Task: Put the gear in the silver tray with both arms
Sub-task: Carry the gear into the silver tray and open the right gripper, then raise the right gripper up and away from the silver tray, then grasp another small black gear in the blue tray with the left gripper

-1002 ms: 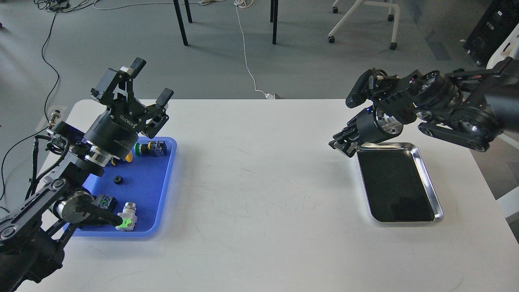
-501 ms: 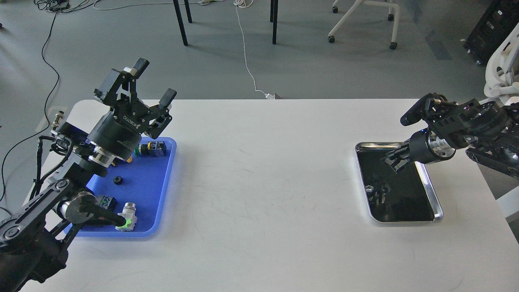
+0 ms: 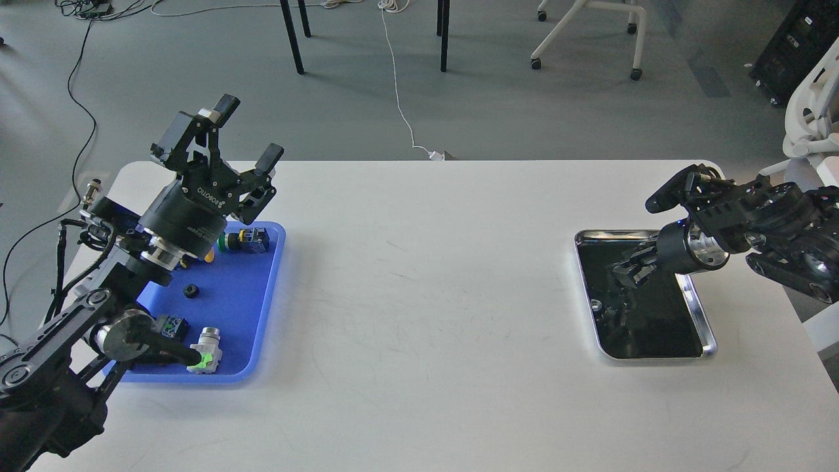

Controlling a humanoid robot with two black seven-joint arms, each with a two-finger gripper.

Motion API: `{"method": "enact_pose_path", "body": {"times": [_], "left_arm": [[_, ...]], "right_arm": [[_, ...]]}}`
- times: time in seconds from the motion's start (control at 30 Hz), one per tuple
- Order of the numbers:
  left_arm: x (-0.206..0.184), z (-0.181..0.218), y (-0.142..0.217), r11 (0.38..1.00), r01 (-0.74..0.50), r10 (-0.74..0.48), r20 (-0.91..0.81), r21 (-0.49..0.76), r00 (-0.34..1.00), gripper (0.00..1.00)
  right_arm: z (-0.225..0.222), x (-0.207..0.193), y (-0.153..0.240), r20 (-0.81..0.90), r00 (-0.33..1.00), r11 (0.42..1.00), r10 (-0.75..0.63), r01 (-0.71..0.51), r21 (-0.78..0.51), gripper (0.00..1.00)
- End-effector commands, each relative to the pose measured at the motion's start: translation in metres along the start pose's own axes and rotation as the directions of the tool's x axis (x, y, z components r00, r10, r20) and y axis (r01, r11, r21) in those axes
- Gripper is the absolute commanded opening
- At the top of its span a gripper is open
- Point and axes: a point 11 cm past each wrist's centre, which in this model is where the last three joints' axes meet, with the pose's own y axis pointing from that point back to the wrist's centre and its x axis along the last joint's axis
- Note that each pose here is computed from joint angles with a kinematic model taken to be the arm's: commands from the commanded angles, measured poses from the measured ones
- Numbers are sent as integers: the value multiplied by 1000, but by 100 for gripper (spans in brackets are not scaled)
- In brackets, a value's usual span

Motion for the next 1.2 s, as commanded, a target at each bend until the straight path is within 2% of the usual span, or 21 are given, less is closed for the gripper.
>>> {"method": "enact_pose_path", "body": {"times": [0.0,0.07,0.2,0.37,0.43,0.5,0.57,0.7,0.77,0.87,0.93,1.03,1.17], "left_arm": [[1,1,0,1000,1,-1,4,0,1000,98],[1,1,0,1000,1,-1,4,0,1000,98],[3,1,3,1000,8,-9,32,24,999,98],[7,7,8,996,47,-56,119,76,991,98],[7,10,13,988,88,-113,205,129,972,98],[5,9,20,961,158,-223,296,228,929,98],[8,8,31,906,221,-359,381,360,852,98],[29,13,48,797,188,-545,550,573,633,98],[37,11,59,721,149,-645,576,677,502,98],[53,4,83,571,68,-792,526,818,311,98],[67,7,93,490,-9,-856,484,871,181,98],[86,-3,106,406,-96,-908,414,909,70,98],[95,-19,108,364,-128,-930,368,922,7,98]], "right_arm": [[-1,16,13,68,994,996,83,-85,25,94],[-1,23,20,103,987,991,123,-127,35,95],[-1,58,37,345,883,932,318,-359,60,96],[-12,61,26,750,556,806,358,-590,53,97],[-15,53,19,856,408,762,318,-647,25,97],[-25,44,8,928,275,727,251,-686,7,97],[-34,37,0,971,152,692,183,-722,-18,97],[-38,20,-8,995,-6,656,96,-752,-68,97],[-38,15,-8,997,-62,640,43,-765,-75,97],[-37,12,-6,992,-126,618,-13,-781,-92,97],[-36,11,-6,989,-143,611,-23,-785,-99,97],[-35,11,-6,989,-144,612,-22,-785,-101,97],[-36,12,-6,989,-143,610,-24,-786,-99,97]]}}
